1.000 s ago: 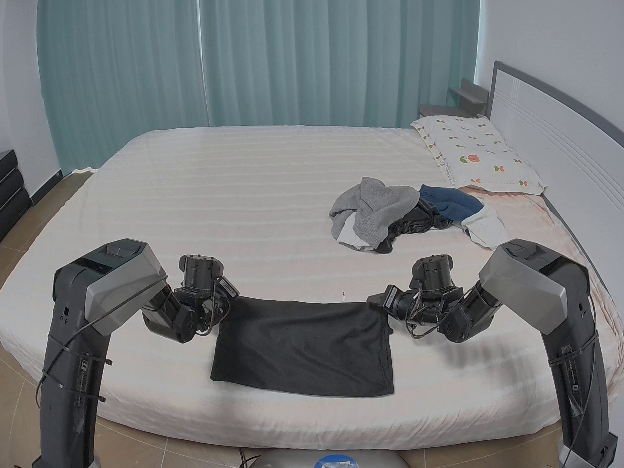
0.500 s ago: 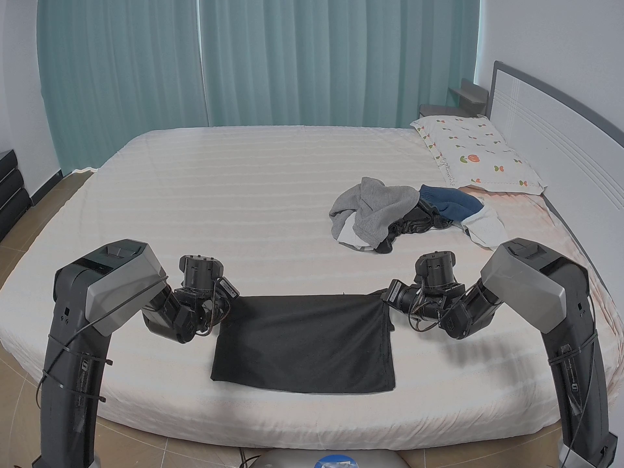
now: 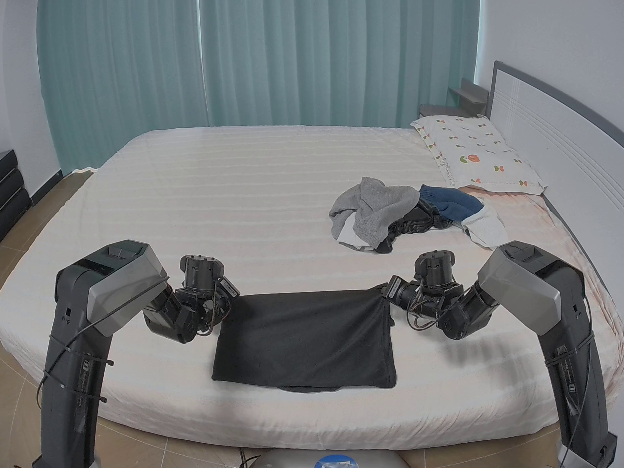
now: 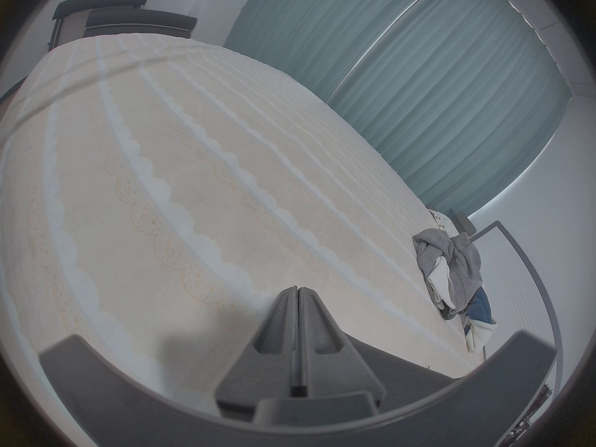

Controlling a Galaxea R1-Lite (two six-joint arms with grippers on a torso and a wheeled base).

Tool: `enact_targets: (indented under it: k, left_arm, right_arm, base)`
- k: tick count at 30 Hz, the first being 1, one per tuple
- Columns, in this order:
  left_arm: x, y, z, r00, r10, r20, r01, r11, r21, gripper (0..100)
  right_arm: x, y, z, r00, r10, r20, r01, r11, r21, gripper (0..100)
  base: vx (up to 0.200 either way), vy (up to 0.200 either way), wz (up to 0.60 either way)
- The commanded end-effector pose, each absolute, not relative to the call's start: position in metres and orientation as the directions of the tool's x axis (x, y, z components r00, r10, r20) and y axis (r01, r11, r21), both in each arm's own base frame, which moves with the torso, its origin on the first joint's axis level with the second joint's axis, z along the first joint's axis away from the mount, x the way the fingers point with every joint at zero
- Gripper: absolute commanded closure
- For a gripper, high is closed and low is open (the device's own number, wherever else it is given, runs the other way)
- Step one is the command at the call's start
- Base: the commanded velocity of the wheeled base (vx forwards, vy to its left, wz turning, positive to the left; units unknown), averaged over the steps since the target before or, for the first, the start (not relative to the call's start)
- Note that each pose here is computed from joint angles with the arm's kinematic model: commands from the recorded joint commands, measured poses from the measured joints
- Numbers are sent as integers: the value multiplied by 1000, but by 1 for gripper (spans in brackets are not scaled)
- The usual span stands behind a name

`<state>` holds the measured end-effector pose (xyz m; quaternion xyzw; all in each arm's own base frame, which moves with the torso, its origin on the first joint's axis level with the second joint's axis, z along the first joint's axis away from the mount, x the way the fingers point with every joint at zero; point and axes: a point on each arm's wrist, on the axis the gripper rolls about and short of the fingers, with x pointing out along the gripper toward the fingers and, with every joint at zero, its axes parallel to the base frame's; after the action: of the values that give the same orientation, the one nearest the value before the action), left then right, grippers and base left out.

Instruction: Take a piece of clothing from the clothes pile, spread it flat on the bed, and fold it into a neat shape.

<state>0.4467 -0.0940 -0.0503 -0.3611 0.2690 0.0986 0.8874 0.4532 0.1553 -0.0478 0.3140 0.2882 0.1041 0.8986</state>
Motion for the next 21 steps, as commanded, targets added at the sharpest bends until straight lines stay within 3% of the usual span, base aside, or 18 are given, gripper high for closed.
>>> enact_targets:
  k: [1, 12, 13, 21]
  left_arm:
    - [447, -94, -51, 836, -19, -548, -369, 720, -588, 100]
    - [446, -94, -50, 833, -20, -554, -372, 721, -585, 100]
    - [446, -94, -50, 833, -20, -554, -372, 721, -585, 0]
    - [445, -94, -51, 831, -20, -556, -373, 721, -584, 0]
  right_arm:
    - [454, 155, -51, 813, 365, -453, -3, 782, 623, 100]
    - [460, 160, -50, 828, 349, -439, -5, 787, 617, 100]
    - [460, 160, -50, 828, 349, -439, -5, 787, 617, 0]
    - [449, 158, -45, 819, 358, -449, -2, 784, 621, 0]
  base:
    - [0, 0, 0]
    - [0, 0, 0]
    - [0, 0, 0]
    - [0, 0, 0]
